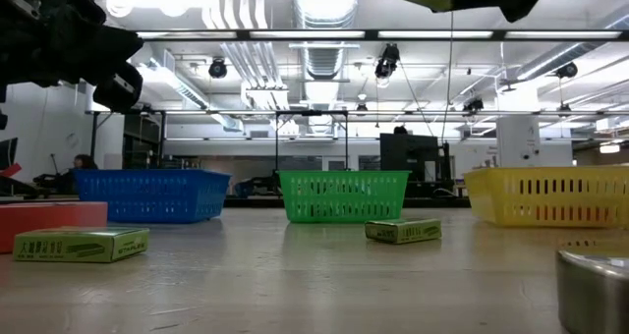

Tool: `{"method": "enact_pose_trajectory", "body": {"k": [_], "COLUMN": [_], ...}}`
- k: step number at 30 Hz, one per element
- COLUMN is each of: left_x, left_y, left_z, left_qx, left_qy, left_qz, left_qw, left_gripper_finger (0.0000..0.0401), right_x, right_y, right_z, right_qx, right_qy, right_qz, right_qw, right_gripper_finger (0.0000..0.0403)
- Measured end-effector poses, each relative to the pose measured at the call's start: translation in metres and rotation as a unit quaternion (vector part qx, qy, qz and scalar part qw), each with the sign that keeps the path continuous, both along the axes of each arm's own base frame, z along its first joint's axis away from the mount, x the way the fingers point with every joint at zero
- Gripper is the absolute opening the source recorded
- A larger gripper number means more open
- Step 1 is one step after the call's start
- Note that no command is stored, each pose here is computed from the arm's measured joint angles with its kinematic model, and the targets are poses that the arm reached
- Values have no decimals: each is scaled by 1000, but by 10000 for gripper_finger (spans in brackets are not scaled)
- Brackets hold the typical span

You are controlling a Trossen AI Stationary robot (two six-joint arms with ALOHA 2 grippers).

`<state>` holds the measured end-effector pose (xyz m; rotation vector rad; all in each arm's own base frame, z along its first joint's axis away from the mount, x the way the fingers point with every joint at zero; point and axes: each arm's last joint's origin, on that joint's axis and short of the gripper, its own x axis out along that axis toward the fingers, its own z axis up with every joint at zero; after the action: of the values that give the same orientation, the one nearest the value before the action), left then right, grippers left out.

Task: Pick and place Stapler, Stapler remover, tape
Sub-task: Put the top right staple pin box into the blue bin

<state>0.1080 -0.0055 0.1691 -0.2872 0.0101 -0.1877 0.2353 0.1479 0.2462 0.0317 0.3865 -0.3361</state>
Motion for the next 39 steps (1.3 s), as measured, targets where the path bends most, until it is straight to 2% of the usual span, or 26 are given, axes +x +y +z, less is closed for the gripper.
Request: {"method": "enact_pose_trajectory", "body": {"k": [3,5,7,10,12,17,19,22,26,30,33,39], "left_x": [0,-2,-5,-11,-13,-10,-6,1,14,30,45,77], "left_y": [3,5,7,11,12,12,12,11,9,6,2,-4], "left_z": [10,20,31,43,46,42,38,30,24,38,47,67], "left_qx": [-38,-111,-176,-197,-211,-260,-301,-323,-327,-319,-312,-297], "left_qy": [-45,-95,-149,-222,-242,-221,-198,-152,-93,-76,-52,-28], "left_qz": [43,66,81,142,156,151,136,137,156,160,161,160], "left_qw": [997,987,970,944,934,928,923,924,928,931,935,941], "left_gripper_finger": [42,42,42,42,42,42,42,54,96,151,186,217], "right_x": [2,3,5,7,8,12,16,24,36,44,49,56], "right_y": [-3,-5,-6,-8,-8,-9,-12,-15,-24,-39,-48,-62], "right_z": [5,7,8,9,8,2,1,0,2,3,5,6], "right_qx": [-16,-39,-54,-56,-59,-100,-116,-138,-157,-156,-140,-129], "right_qy": [-6,-2,-3,-5,-3,20,22,19,11,15,12,14], "right_qz": [6,15,18,16,16,25,21,19,8,-12,-3,6], "right_qw": [1000,999,998,998,998,995,993,990,988,988,990,991], "right_gripper_finger": [116,115,112,112,114,115,112,110,115,118,116,111]}}
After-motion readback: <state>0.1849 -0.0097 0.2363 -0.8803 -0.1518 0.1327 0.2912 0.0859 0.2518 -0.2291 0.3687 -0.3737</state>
